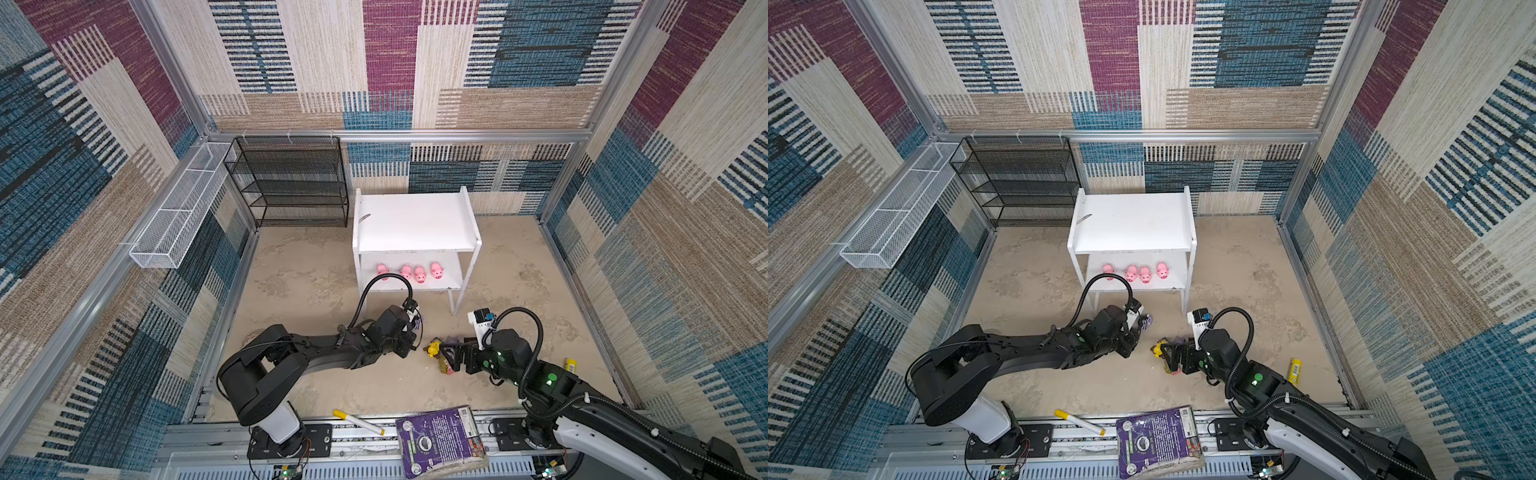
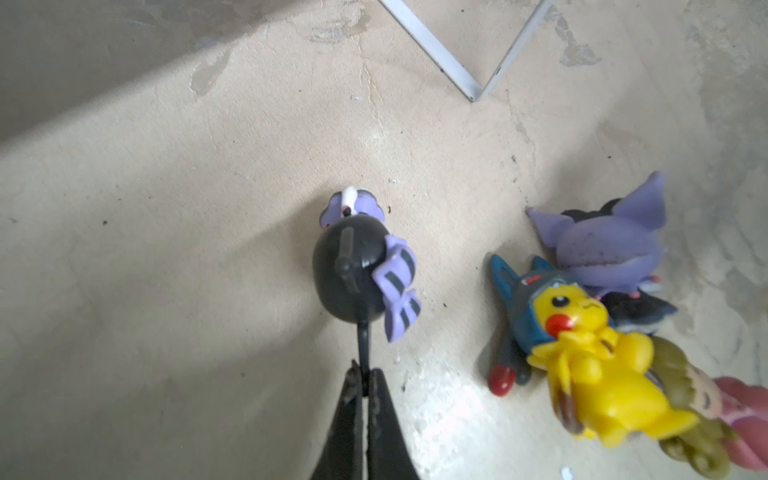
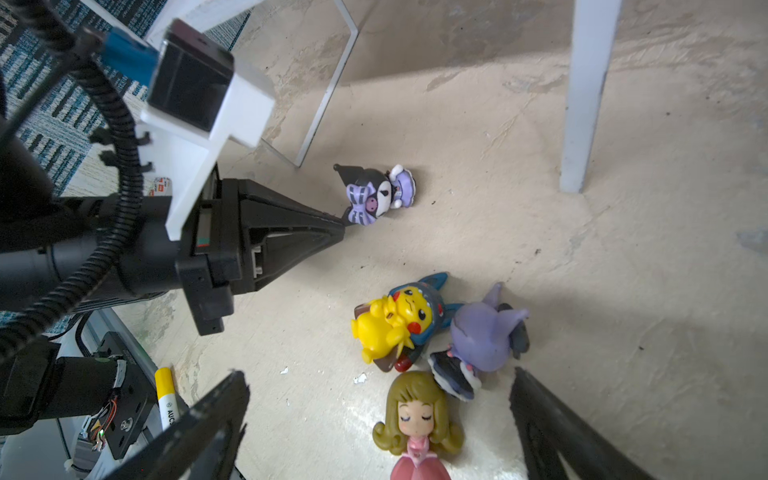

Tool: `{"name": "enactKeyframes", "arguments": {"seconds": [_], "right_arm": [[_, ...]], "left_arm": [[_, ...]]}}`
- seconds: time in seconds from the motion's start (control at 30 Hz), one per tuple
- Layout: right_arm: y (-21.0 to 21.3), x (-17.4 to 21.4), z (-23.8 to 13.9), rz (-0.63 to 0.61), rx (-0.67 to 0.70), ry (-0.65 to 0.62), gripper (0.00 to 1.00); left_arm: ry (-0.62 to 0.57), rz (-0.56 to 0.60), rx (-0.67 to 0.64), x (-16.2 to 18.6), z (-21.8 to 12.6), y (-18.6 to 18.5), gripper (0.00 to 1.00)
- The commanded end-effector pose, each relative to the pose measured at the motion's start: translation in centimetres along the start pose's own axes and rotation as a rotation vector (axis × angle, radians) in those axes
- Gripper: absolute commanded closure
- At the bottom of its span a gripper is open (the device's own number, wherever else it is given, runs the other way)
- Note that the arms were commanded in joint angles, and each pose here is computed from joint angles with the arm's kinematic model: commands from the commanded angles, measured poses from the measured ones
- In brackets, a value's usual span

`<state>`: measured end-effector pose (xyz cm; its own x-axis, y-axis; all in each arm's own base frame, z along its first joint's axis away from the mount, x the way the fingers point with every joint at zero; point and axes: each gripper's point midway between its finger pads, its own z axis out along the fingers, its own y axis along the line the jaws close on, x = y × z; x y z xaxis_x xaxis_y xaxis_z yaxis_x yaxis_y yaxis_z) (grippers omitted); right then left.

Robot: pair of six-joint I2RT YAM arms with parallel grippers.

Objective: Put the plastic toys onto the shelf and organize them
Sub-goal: 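Lift the Kuromi figurine with the left gripper while the right gripper draws back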

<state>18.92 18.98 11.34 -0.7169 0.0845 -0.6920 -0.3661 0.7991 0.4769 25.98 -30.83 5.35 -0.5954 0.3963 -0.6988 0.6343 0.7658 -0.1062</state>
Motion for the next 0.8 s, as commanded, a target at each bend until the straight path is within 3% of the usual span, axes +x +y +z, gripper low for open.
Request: {"name": "enactKeyframes", "arguments": {"seconds": [0.0,0.2,0.4,0.6,0.7,0.77], "right_arm": [[0.5,-0.6,0.0,-0.009,-0.02,-0.024,0.01],[1.4,-0.6,0.1,-0.051,-0.077,-0.036,0.01],[3.1,-1.5,-0.2,-0.189,-0.167,-0.093,0.03],[7.7,-3.0,-2.9,-0.368,-0.374,-0.214,0.04],[9.5,-2.5,-3.4,-0.429,-0.446,-0.215,0.04],[10.7,-1.9,-3.4,-0.468,-0.485,-0.198,0.04]], "left_arm": [[0.0,0.025,0.03,-0.1,-1.0,-0.5,1.0],[-0.003,0.011,0.04,-0.1,-3.5,-0.5,1.0],[0.06,-0.007,0.062,0.9,-7.8,-1.3,1.0],[0.085,-0.014,0.064,1.1,-14.2,-2.4,1.0],[0.121,-0.014,0.093,0.3,-17.3,-3.0,1.0],[0.177,0.046,0.119,0.1,-19.2,-3.4,1.0]]}}
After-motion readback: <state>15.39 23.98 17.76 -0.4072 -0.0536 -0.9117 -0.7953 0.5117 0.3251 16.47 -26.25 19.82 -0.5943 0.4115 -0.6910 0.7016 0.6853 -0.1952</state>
